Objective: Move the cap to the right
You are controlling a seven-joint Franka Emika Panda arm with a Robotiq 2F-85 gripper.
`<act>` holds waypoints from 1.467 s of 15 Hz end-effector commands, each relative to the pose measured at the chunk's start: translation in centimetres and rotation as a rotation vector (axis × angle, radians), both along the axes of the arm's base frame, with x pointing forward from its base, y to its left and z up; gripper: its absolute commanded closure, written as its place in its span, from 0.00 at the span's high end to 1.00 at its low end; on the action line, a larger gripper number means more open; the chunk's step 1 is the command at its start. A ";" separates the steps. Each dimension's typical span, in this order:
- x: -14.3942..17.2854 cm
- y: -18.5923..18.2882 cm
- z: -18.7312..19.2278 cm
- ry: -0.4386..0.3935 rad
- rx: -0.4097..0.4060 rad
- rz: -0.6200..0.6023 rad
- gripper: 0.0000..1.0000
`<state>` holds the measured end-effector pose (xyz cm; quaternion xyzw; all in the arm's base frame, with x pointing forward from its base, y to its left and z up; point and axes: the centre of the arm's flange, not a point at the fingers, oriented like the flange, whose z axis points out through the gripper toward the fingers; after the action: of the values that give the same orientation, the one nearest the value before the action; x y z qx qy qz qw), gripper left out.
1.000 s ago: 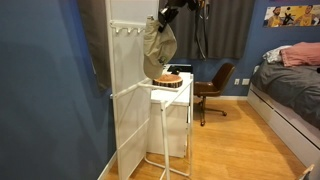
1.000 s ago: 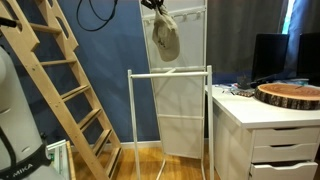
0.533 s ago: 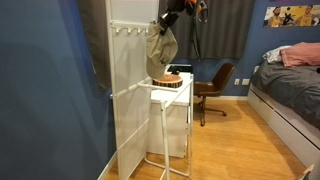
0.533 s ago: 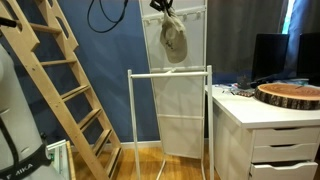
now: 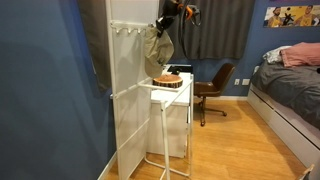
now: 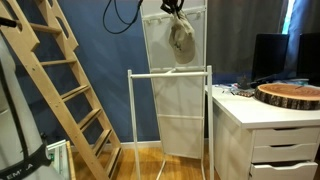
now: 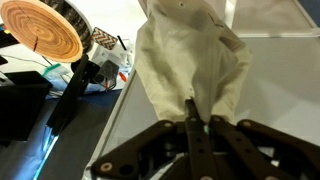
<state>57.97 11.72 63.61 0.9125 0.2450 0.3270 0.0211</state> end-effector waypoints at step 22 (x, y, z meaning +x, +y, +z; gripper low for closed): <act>5.5 0.5 -2.5 0.151 -0.045 -0.003 0.01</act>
<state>63.21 12.31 61.04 0.9321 0.2472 0.2642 0.0160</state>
